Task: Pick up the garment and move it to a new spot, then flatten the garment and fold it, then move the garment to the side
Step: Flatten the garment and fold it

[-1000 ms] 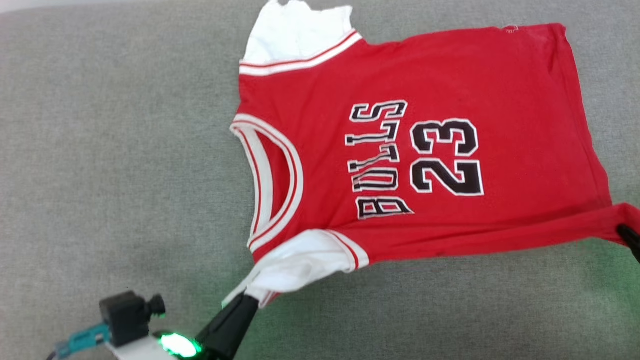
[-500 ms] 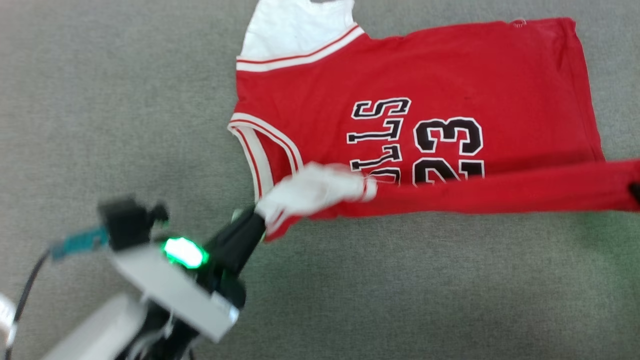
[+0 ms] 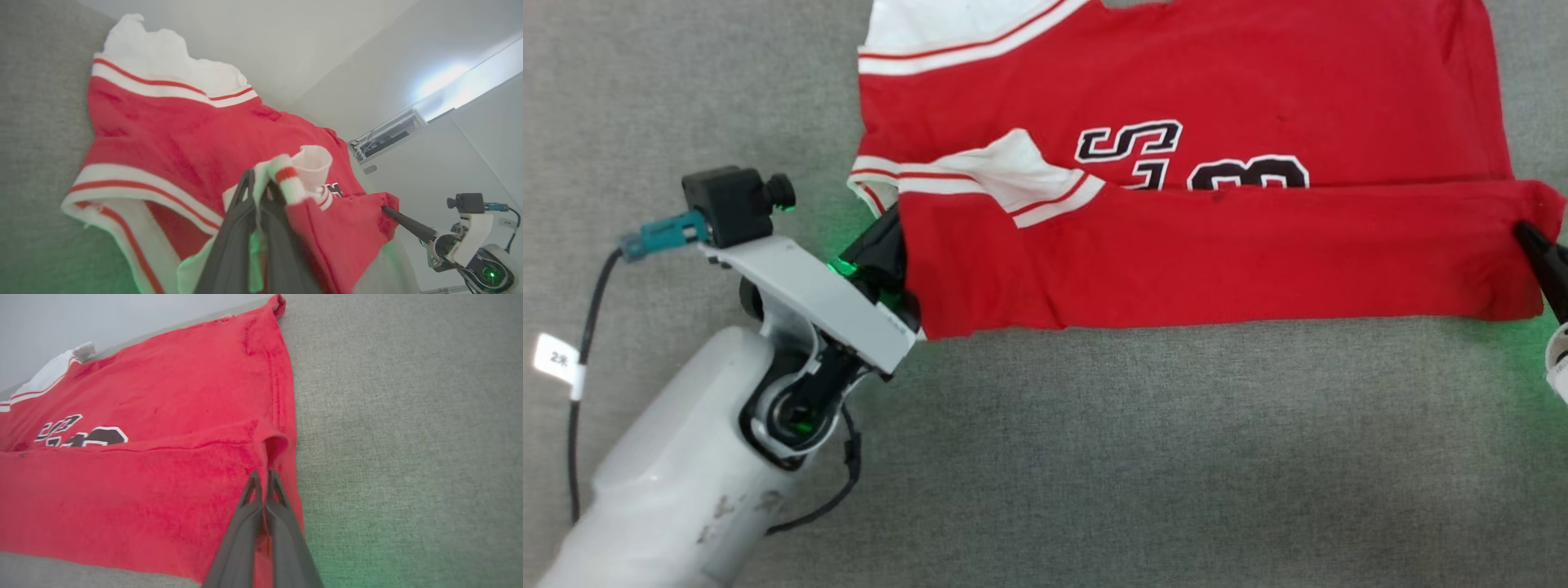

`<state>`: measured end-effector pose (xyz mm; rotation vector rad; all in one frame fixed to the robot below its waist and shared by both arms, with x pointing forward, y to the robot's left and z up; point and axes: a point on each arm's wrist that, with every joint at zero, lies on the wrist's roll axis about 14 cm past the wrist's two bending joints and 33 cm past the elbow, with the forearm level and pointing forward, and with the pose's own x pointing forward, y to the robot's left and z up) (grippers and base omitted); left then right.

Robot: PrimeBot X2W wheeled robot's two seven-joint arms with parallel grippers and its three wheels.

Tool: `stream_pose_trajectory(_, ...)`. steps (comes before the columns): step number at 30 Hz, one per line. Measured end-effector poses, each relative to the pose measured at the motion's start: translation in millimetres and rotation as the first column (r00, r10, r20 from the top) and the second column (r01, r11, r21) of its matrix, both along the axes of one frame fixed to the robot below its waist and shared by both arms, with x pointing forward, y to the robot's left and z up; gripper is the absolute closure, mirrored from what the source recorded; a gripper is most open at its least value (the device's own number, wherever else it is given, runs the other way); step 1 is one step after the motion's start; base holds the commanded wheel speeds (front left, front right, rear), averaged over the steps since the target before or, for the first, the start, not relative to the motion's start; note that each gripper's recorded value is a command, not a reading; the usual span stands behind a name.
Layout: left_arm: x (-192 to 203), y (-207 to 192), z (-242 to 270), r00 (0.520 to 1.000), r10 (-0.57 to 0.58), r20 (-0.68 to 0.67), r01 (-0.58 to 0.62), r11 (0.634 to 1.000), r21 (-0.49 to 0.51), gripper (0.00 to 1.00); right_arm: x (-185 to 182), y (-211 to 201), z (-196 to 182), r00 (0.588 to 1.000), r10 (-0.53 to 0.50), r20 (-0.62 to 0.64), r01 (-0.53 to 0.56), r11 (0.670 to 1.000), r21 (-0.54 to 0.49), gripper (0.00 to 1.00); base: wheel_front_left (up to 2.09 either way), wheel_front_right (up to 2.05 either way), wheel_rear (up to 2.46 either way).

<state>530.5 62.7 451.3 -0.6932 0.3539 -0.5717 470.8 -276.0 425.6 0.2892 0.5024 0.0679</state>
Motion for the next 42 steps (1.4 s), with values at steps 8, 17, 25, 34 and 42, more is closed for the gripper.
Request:
stream_pose_trajectory(8,11.3,-2.9,-34.2,0.999,0.044,-0.017,-0.043,0.999,0.02,1.0,3.9,-4.0,-26.6,0.999,-0.037,-0.014,0.037,0.999,-0.005,1.0,0.0,0.0,0.0)
stream_pose_trajectory(17,8.2,1.7,-34.7,1.0,-0.01,0.022,0.007,0.991,0.13,0.0,10.5,3.4,-15.0,0.998,-0.02,0.061,0.021,1.0,-0.022,0.0,0.0,0.0,0.0)
stream_pose_trajectory(25,-2.0,37.3,-19.5,0.994,-0.111,0.023,0.091,0.903,0.42,0.0,15.0,-0.5,27.6,0.982,-0.03,0.189,0.036,0.999,-0.024,0.0,0.0,0.0,0.0)
stream_pose_trajectory(34,-31.4,54.3,5.0,0.952,-0.179,-0.247,0.295,0.753,0.589,0.0,12.6,6.3,50.1,0.97,-0.024,0.243,0.026,1.0,-0.005,0.0,0.0,0.0,0.0)
stream_pose_trajectory(42,-59.1,23.0,14.6,0.859,-0.28,-0.429,0.481,0.731,0.485,0.0,2.3,-0.6,45.1,0.972,-0.054,0.228,0.055,0.998,0.005,0.0,0.0,0.0,0.0)
